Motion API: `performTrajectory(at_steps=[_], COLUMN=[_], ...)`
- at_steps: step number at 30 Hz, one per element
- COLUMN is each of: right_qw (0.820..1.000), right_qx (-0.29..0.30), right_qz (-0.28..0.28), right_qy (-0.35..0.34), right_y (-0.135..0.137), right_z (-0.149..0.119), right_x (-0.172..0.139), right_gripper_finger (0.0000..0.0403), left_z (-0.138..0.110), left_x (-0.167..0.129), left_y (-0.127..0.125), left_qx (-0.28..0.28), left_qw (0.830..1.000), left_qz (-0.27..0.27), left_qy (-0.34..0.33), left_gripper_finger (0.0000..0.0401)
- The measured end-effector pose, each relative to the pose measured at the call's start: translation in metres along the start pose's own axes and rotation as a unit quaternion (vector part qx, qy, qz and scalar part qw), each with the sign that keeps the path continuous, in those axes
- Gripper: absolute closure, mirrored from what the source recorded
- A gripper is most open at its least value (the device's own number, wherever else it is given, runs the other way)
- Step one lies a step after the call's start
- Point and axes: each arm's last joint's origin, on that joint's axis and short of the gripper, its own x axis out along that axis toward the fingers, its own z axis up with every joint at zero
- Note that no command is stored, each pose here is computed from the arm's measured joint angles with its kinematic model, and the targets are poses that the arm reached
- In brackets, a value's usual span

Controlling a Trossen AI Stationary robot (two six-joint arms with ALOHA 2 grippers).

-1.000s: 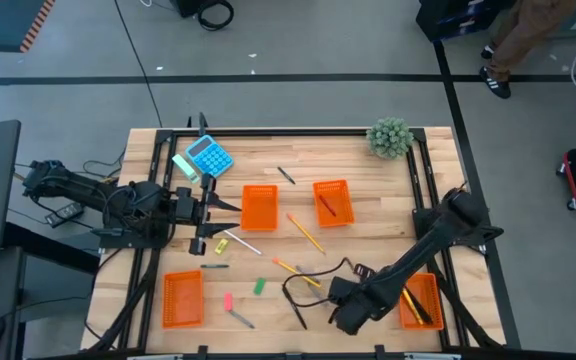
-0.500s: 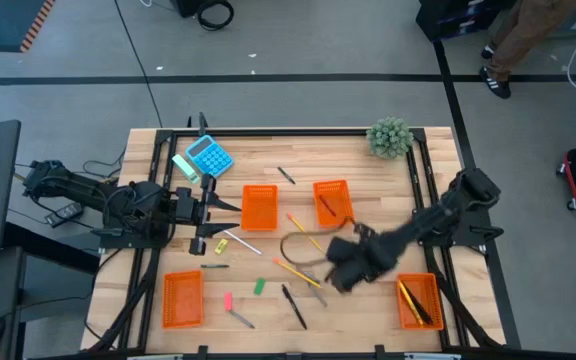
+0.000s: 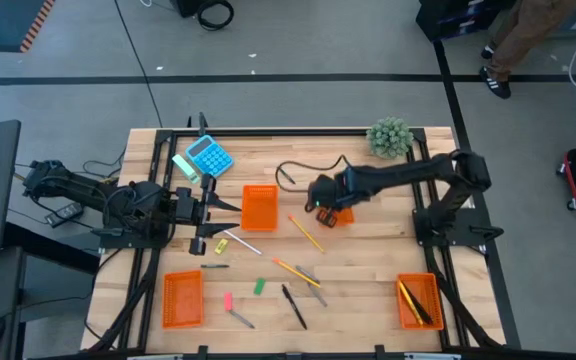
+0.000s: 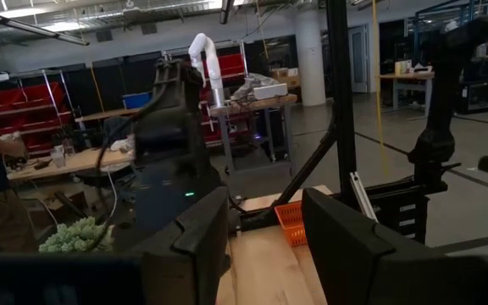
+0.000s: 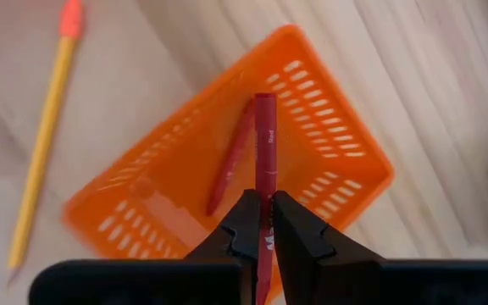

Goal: Sort crayons/erasers/pens/pencils in bins
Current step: Put the red crayon into the top right orange bin

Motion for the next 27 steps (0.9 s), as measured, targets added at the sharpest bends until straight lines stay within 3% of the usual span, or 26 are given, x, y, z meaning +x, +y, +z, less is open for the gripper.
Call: performTrajectory(at_steps=[5, 11, 21, 27], right_qw=[1.000, 0.998, 0.998, 0.998], right_qx=[0.015, 0.012, 0.017, 0.030], right_qz=[0.024, 0.053, 0.057, 0.057], right_qy=[0.004, 0.004, 0.004, 0.005], right_y=[-0.014, -0.011, -0.009, -0.009], right_z=[0.008, -0.002, -0.018, -0.019], right_x=[0.014, 0.033, 0.056, 0.057], right_gripper_finger=[0.0372, 0.0371, 0.0370, 0.0346], left_z=[0.000, 0.000, 0.000, 0.000], left_x=[0.000, 0.000, 0.000, 0.000], left_y=[0.000, 0.000, 0.000, 0.000], left_qx=[0.000, 0.000, 0.001, 0.001], left_qw=[1.000, 1.000, 1.000, 1.000], left_qz=[0.000, 0.000, 0.000, 0.000], left_qy=[0.000, 0.000, 0.000, 0.000], left_gripper_finger=[0.0239, 0.0239, 0.0239, 0.0239])
